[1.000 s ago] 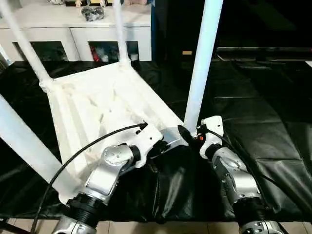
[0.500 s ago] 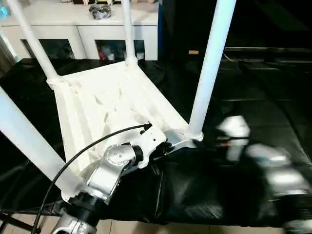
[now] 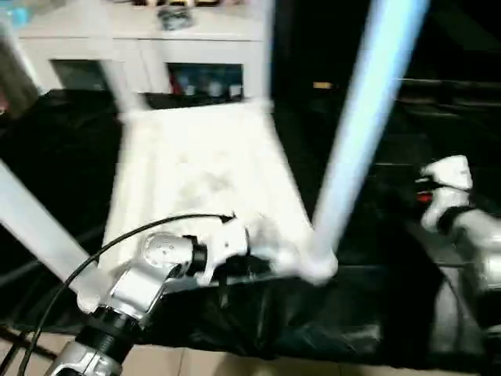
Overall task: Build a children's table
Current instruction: Rotate leg to tighten
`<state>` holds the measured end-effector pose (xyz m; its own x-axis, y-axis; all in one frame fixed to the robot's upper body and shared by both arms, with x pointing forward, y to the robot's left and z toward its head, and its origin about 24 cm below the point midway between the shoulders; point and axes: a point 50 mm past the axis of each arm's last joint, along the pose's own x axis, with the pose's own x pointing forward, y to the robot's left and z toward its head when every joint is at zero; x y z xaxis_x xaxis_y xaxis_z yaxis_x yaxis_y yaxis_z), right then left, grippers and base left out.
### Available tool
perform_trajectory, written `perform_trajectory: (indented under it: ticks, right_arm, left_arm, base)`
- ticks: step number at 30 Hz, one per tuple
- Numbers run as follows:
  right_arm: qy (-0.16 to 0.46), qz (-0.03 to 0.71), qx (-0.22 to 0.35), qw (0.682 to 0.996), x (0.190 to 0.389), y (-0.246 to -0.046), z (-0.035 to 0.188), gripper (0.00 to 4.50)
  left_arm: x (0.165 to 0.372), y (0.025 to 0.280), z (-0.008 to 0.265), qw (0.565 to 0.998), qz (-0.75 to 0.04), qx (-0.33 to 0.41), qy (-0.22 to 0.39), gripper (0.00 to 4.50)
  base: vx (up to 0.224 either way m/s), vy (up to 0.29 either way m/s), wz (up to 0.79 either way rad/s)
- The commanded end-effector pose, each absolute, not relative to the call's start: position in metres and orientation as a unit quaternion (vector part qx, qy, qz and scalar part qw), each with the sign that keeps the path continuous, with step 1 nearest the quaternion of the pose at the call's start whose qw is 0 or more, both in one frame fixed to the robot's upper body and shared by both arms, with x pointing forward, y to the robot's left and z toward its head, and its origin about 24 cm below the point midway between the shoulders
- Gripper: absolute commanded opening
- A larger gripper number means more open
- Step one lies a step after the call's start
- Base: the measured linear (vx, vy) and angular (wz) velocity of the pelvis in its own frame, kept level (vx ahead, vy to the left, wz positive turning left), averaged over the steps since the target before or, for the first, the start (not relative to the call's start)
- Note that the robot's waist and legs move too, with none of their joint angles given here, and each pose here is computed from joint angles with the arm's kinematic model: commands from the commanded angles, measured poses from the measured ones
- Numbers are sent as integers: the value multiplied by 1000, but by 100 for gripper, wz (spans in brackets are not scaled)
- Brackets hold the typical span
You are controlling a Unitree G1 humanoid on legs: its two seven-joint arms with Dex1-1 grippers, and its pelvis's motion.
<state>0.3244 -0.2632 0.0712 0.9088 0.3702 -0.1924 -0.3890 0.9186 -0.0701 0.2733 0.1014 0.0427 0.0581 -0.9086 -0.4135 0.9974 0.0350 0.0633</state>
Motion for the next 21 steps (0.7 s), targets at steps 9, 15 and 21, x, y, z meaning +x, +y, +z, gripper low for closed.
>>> perform_trajectory:
  ticks: [9,15,21]
  right_arm:
    - [73,221,-25,972,330,-205,55,378]
    - [76,224,-8,972,328,-188,46,378]
    - [74,196,29,977,326,-182,47,401]
  left_arm:
    - [271,116,48,643,-736,168,130,0]
    - [269,135,51,661,-723,161,124,0]
    - [271,150,66,759,-636,115,73,55]
  base:
    - [0,0,0]
    - [0,0,0]
    - [0,0,0]
